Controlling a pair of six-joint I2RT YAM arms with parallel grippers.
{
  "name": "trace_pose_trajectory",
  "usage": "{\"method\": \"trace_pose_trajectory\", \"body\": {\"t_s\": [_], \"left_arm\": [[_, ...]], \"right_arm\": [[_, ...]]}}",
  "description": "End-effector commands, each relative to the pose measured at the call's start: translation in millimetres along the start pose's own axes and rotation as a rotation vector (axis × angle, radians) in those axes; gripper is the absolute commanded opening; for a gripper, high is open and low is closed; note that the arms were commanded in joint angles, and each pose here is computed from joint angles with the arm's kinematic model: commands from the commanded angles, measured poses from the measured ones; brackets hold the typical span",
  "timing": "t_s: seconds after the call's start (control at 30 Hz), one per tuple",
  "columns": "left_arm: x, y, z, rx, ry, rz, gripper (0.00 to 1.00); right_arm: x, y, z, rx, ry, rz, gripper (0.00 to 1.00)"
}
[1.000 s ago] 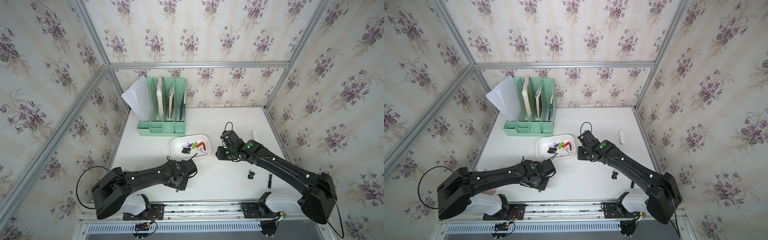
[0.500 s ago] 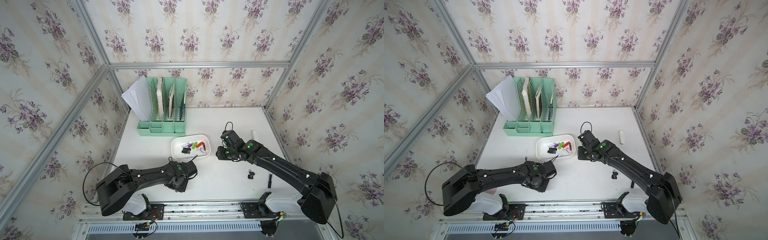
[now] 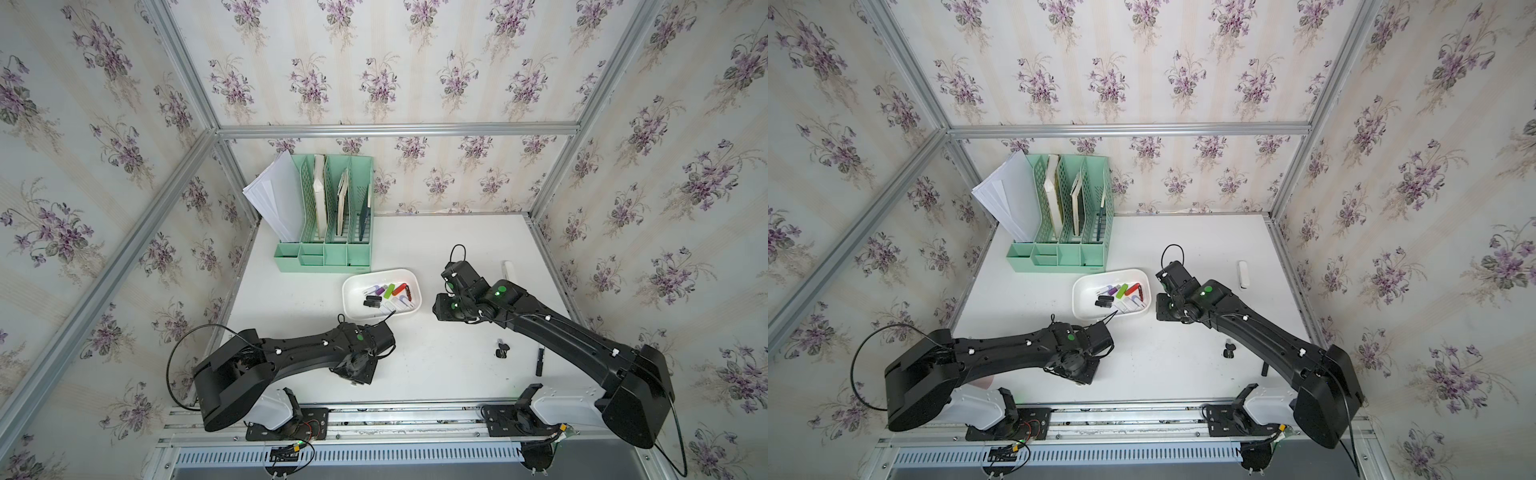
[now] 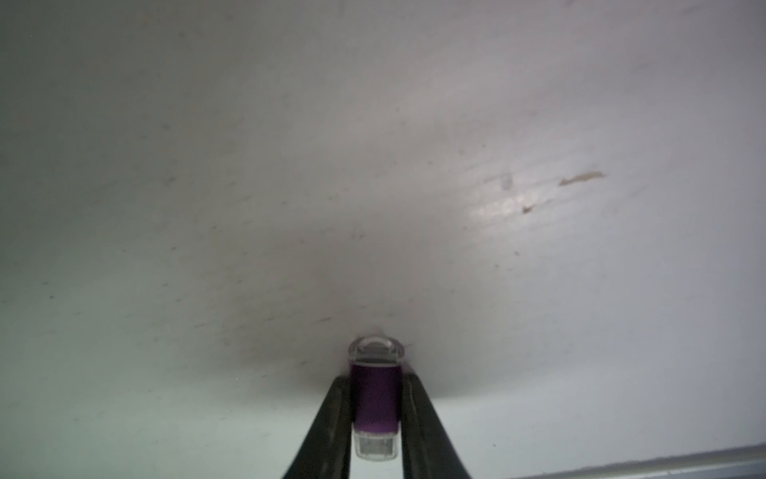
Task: Put the usb flash drive into the storage box
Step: Place the USB flash in the storage box.
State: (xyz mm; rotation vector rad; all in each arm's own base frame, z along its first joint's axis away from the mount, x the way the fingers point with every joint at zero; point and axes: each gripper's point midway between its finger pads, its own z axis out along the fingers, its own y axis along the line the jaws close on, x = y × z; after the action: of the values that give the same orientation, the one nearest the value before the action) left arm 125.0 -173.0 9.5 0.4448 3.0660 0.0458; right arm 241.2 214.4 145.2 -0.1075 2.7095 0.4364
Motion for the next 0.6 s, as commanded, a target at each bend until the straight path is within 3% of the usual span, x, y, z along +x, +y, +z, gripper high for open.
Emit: {"method": "trace_pose_trajectory", "body": {"t_s": [0.0, 0.27, 0.57], "left_arm": [[1, 3, 5, -0.014, 0.004, -0.004, 0.22], [-5, 10, -20, -0.051, -0.023, 0.011, 0.22], [-44, 14, -101, -0.066, -0.148, 0.056, 0.24]], "right_arm": [[0, -3, -2, 0.012, -0.004, 0.0, 0.41], [-1, -3, -1, 0.013, -0.008, -0.001, 0.41], [-11, -10, 4, 0.015, -0.018, 0.012, 0.41]]}}
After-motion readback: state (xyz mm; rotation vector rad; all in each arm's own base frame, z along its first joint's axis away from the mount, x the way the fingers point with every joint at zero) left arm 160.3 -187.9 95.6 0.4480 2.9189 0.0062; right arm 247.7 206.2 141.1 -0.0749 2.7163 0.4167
